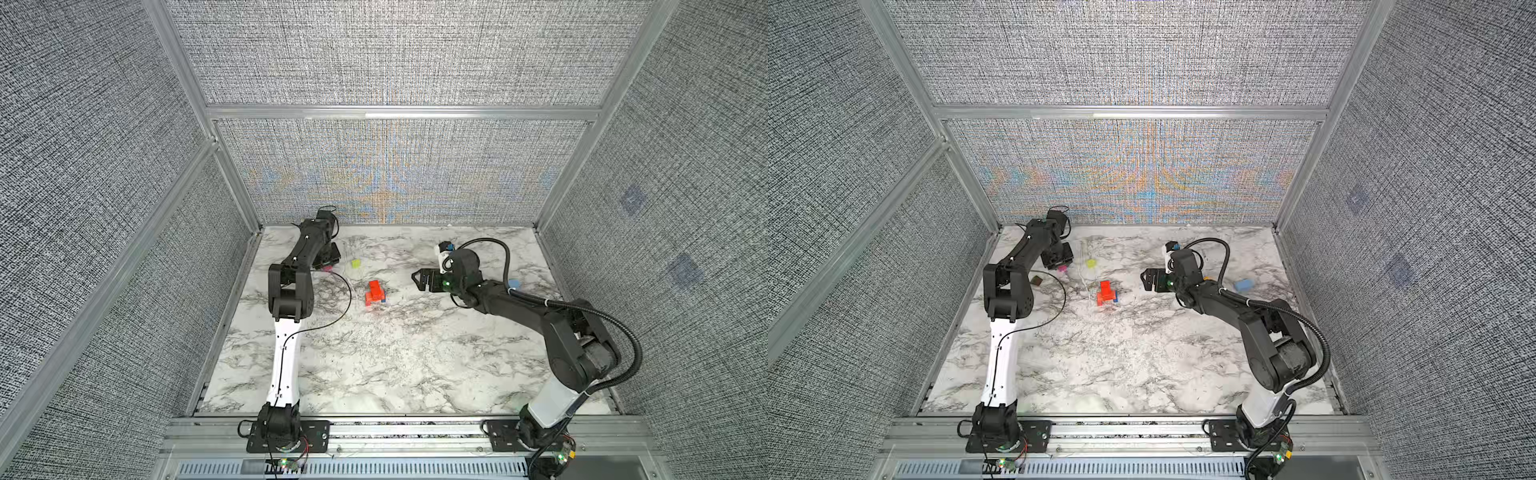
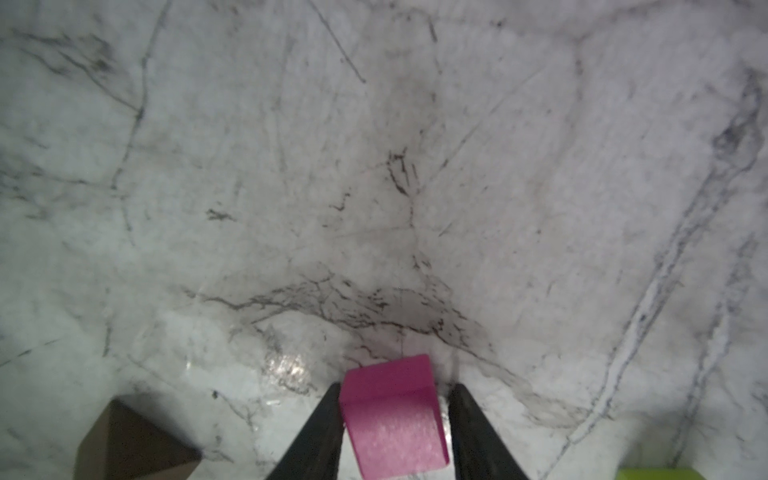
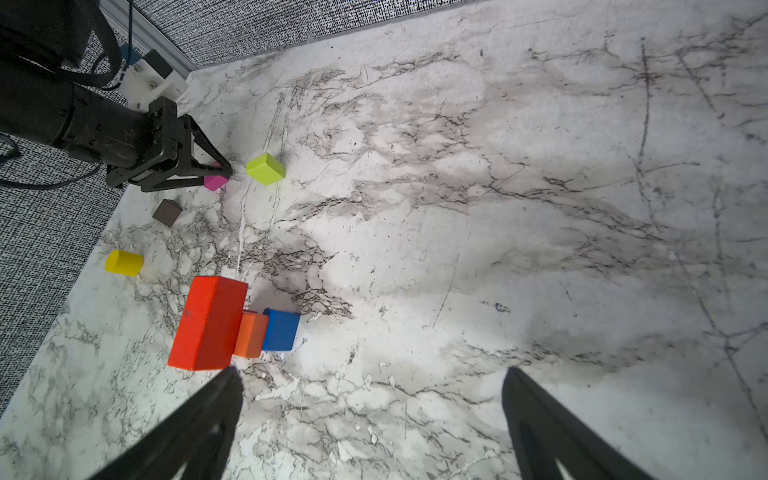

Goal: Build the wood block tower
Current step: 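Lower the left gripper and close it on the magenta cube, then carry the magenta cube with the left gripper over the red block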

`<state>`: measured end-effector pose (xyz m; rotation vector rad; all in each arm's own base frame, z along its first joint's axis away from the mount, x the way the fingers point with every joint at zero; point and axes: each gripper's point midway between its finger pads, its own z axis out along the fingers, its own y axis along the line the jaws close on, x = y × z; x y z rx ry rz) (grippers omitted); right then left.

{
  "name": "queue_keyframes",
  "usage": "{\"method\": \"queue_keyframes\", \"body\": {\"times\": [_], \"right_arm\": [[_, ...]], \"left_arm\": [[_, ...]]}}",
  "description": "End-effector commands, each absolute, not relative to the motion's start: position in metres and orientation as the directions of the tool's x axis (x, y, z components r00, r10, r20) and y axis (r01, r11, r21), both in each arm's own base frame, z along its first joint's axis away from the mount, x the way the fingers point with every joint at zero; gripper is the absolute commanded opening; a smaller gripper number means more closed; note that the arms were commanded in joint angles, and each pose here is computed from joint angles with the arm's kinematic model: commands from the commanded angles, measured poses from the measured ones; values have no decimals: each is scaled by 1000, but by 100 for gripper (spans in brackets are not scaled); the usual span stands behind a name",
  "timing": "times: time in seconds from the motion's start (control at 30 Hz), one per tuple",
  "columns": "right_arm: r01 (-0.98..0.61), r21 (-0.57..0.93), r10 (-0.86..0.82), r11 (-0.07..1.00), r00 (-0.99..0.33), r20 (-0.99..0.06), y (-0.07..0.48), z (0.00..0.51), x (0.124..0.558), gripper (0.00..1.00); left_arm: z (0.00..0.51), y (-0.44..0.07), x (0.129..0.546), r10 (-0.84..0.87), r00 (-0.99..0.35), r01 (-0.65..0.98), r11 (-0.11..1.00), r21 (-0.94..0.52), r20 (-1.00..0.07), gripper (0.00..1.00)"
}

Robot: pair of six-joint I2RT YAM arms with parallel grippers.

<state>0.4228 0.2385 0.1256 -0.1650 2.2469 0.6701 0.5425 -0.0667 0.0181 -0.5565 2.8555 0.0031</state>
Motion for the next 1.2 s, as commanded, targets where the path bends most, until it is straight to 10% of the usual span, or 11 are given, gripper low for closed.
{"method": "queue_keyframes", "body": {"times": [0.0, 1.17], "right_arm": [[-322, 413, 97, 852, -678, -729, 239, 133, 426, 99], [-59, 370, 211, 927, -734, -645, 155, 142, 344, 99]], "left_arm": [[24, -67, 545, -363, -901, -360, 931, -56, -239, 39], [127, -186, 436, -169, -945, -158, 986, -62, -281, 30]]}}
